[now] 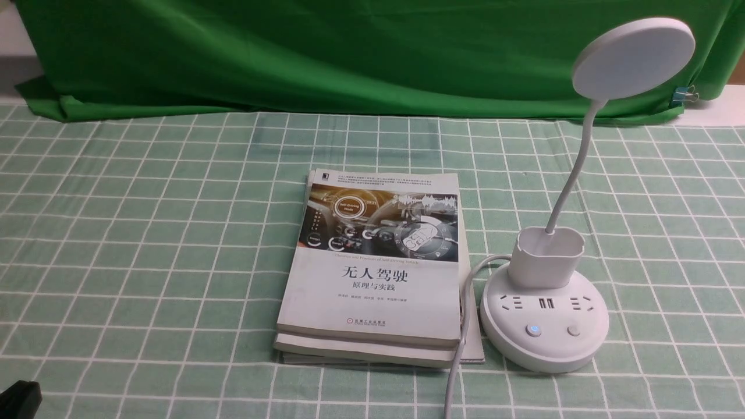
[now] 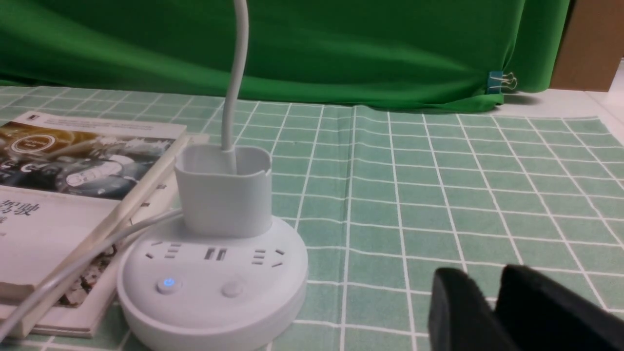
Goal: Turn off the desk lamp on the blue coffee tablecloth by hand.
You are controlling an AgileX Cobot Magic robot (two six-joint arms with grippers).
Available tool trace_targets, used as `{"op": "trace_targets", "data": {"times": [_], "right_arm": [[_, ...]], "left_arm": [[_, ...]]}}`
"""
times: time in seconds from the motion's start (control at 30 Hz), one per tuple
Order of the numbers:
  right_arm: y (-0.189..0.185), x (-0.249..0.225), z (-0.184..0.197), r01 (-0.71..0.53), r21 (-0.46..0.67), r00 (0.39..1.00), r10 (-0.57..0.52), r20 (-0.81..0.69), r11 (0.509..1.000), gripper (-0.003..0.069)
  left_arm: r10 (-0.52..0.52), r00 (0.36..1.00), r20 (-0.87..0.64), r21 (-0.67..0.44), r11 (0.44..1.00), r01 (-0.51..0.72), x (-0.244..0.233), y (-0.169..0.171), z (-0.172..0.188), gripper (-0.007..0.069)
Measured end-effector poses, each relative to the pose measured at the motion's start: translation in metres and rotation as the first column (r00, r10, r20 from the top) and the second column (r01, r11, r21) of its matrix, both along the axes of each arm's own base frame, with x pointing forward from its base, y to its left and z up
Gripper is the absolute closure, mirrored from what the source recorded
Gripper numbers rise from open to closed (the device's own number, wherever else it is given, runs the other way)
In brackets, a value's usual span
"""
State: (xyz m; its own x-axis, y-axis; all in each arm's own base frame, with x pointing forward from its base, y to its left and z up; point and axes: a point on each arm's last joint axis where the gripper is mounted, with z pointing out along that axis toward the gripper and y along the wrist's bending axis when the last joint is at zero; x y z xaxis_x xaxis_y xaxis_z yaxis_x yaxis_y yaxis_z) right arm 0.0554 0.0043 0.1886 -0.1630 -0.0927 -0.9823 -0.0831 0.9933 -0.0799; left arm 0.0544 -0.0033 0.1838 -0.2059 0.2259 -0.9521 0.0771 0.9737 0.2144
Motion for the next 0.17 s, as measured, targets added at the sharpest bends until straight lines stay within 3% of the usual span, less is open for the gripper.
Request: {"op": "trace_targets", "data": {"times": [0.17], "right_arm": [[0.0, 0.0, 0.0, 0.0, 0.0, 1.0, 0.0, 0.0, 1.0, 0.0493]], "left_arm": [[0.0, 1.0, 0.0, 0.0, 1.0, 0.0, 0.0, 0.0, 0.0, 0.0625]]}}
